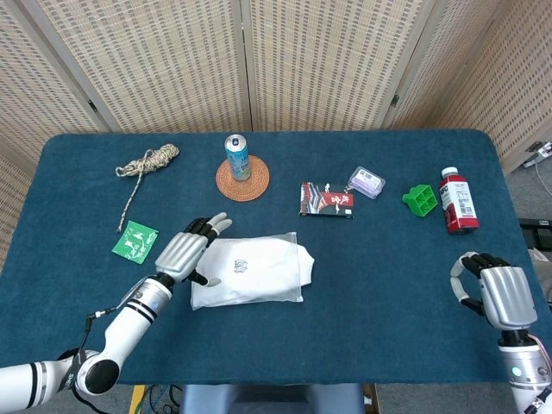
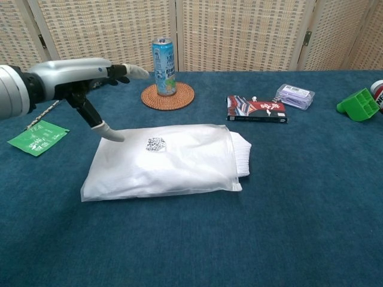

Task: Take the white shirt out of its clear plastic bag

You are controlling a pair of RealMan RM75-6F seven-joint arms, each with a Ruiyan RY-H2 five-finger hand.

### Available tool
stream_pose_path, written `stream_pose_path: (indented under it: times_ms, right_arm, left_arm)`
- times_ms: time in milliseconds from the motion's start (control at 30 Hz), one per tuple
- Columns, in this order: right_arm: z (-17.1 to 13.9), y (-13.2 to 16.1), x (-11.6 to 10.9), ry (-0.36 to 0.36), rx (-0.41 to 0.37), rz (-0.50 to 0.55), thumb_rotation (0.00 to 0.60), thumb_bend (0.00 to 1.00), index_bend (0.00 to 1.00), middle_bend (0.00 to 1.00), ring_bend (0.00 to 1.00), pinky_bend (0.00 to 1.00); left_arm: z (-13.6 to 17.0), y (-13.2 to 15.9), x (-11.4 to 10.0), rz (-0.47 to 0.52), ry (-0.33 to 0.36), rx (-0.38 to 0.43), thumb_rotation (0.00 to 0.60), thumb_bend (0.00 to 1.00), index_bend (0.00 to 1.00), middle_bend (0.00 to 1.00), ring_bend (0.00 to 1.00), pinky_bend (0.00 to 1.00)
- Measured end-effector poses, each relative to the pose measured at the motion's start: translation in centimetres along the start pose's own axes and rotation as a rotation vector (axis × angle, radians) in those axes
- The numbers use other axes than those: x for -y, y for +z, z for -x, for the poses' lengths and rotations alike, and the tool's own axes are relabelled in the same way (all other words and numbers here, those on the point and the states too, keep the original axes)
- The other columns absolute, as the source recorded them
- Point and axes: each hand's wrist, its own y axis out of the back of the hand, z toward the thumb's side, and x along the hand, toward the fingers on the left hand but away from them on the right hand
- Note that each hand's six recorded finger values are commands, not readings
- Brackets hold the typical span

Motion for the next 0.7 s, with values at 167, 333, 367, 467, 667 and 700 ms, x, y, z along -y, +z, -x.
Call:
stream_pose_path:
  times_ms: [167,333,367,467,667,700]
  right_arm:
    - [-0.2,-0.3,0.4,0.004,0.004,0.009,0.6,0.35,0.58,0.49,0.45,0.57]
    - [-0.3,-0.3,0.7,0.011,0.004,0.013,0.6,0.35,0.58,0.49,0.45,0.57]
    - [-0.3,-0.3,0.8,0.012,0.004,0.014,0.6,0.35,0.58,0.49,0.45,0.57]
    - [-0.3,-0.2,0.9,0.018,0.001,0.014,0.6,0.36,0.58,0.49,0.45,0.57]
    - [-0.3,0.0,1.0,0.025,0.0,0.013,0.6,0.36,0.58,0.49,0.45,0.57]
    - [-0.4,0.0,1.0,0.025,0.0,0.013,0.6,0.36,0.58,0.49,0.45,0.57]
  left_arm:
    - [-0.5,1.6,0.7,-0.005,-0.035,0.029,0.6,0.0,0.0,0.0,0.0,0.0]
    - [-1.2,2.9,1.4,-0.006,-0.057,0.05,0.6,0.0,0.0,0.0,0.0,0.0]
    - [-1.5,3.2,1.6,-0.009,-0.06,0.054,0.6,0.0,0.0,0.0,0.0,0.0]
    - [-2.2,3.8,2.0,-0.011,-0.065,0.06,0.6,0.0,0.0,0.0,0.0,0.0]
    - [-3.3,4.1,2.9,-0.043,-0.088,0.056,0.6,0.0,0.0,0.0,0.0,0.0]
    - [-3.4,4.1,3.1,-0.047,-0.094,0.054,0.6,0.0,0.0,0.0,0.0,0.0]
